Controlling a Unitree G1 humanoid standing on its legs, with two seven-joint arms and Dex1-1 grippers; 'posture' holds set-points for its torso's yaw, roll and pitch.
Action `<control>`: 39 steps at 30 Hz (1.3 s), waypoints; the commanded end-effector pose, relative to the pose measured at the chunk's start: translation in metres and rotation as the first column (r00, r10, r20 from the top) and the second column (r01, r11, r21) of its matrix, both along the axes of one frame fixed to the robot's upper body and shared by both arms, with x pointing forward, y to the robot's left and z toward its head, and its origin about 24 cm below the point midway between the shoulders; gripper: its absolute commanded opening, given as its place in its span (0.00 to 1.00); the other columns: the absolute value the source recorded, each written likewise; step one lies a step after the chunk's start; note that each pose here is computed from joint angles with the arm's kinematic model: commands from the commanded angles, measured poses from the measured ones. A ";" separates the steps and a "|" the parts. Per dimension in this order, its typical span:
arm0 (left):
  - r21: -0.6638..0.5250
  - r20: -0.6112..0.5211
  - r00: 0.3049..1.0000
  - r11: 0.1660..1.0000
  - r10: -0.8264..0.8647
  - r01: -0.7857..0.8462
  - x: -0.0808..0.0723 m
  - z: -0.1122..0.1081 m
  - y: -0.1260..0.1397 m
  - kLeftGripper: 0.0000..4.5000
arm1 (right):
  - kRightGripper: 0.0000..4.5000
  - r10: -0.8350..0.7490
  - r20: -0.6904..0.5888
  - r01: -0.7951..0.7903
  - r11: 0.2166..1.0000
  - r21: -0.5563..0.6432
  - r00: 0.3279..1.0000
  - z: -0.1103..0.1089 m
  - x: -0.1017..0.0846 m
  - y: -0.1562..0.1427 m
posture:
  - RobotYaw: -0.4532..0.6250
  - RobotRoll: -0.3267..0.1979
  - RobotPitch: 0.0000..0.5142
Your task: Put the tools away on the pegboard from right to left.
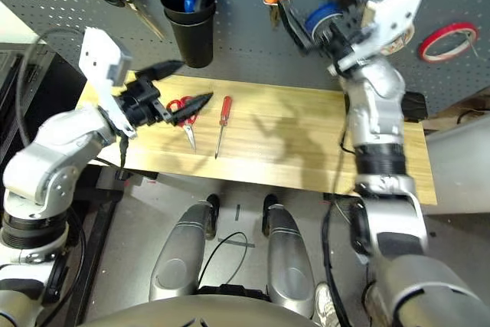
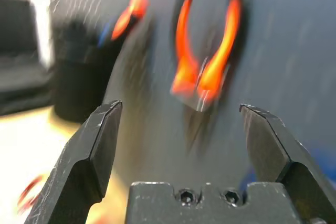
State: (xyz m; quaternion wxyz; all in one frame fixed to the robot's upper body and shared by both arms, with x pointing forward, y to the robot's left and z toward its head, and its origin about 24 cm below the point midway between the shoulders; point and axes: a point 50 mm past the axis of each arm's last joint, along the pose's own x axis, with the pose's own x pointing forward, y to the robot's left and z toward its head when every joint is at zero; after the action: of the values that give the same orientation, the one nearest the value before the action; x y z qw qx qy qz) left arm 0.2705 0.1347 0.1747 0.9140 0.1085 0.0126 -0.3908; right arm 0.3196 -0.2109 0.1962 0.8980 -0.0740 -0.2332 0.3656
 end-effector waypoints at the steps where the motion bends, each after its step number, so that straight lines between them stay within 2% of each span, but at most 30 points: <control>1: 0.030 -0.058 0.998 1.000 0.011 -0.009 0.004 -0.022 -0.009 1.00 | 1.00 0.071 -0.135 -0.086 0.990 -0.110 0.988 -0.024 -0.017 -0.004 | 0.62 0.62 0.58; 5: 0.028 -0.113 0.993 0.999 0.042 -0.039 0.012 -0.040 -0.016 1.00 | 1.00 0.082 -0.271 -0.143 0.966 -0.215 0.959 -0.051 -0.032 -0.004 | 0.62 0.62 0.59; 10: 0.057 -0.164 0.982 0.995 0.095 -0.087 0.023 -0.060 -0.025 1.00 | 1.00 0.056 -0.374 -0.189 0.925 -0.329 0.926 -0.074 -0.044 -0.002 | 0.61 0.62 0.60; 18: 0.088 -0.230 0.948 0.975 0.220 -0.205 0.051 -0.086 -0.042 1.00 | 1.00 -0.010 -0.435 -0.203 0.875 -0.439 0.900 -0.101 -0.055 0.003 | 0.57 0.62 0.64; 30: 0.136 -0.322 0.869 0.927 0.376 -0.351 0.087 -0.120 -0.064 1.00 | 1.00 -0.079 -0.407 -0.148 0.855 -0.497 0.910 -0.106 -0.060 0.003 | 0.49 0.62 0.63; 39: 0.184 -0.351 0.807 0.880 0.475 -0.438 0.096 -0.141 -0.068 1.00 | 1.00 -0.092 -0.394 -0.128 0.857 -0.499 0.915 -0.097 -0.068 0.005 | 0.45 0.62 0.60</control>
State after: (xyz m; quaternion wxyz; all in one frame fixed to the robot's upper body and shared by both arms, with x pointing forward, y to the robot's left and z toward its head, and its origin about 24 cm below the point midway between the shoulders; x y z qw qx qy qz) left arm 0.3708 0.0708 0.0459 0.9568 0.0624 0.2206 -0.1788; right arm 0.2568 -0.2023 0.0999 0.8690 -0.2314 0.0523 0.4342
